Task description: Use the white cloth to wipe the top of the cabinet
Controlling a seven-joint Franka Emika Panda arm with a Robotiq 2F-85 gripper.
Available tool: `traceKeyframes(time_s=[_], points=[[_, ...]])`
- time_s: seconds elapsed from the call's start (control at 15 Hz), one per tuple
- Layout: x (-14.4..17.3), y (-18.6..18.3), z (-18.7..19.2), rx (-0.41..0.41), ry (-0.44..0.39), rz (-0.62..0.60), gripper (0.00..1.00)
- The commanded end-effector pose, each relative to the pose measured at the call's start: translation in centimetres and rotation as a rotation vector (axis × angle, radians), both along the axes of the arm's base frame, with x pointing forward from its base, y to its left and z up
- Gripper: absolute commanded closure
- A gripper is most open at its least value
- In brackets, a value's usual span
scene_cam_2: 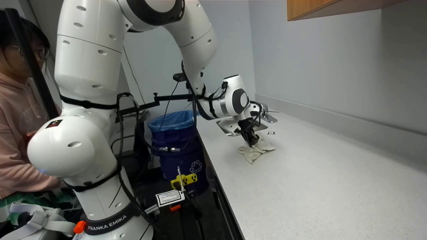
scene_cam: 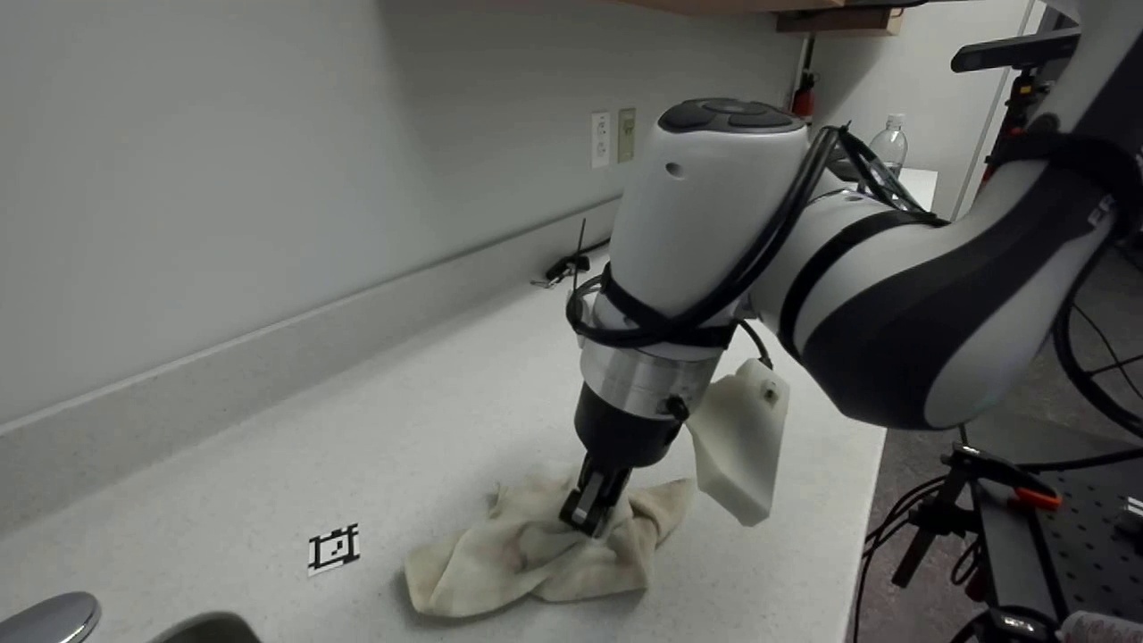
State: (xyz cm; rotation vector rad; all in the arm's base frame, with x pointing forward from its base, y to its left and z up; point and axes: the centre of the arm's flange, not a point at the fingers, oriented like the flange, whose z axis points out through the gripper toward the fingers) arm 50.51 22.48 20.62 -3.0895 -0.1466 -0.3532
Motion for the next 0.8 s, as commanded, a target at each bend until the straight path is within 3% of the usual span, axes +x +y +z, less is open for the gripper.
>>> traceKeyframes(time_s=[0.0, 0.4, 0.73], points=[[-1.1, -5.7, -3.2, -0.036, 0.075, -0.094, 1.00], [-4.1, -12.9, -3.2, -0.063, 0.088, -0.301, 1.00], [-5.8, -16.3, -2.8, -0.104, 0.098, -0.412, 1.00]])
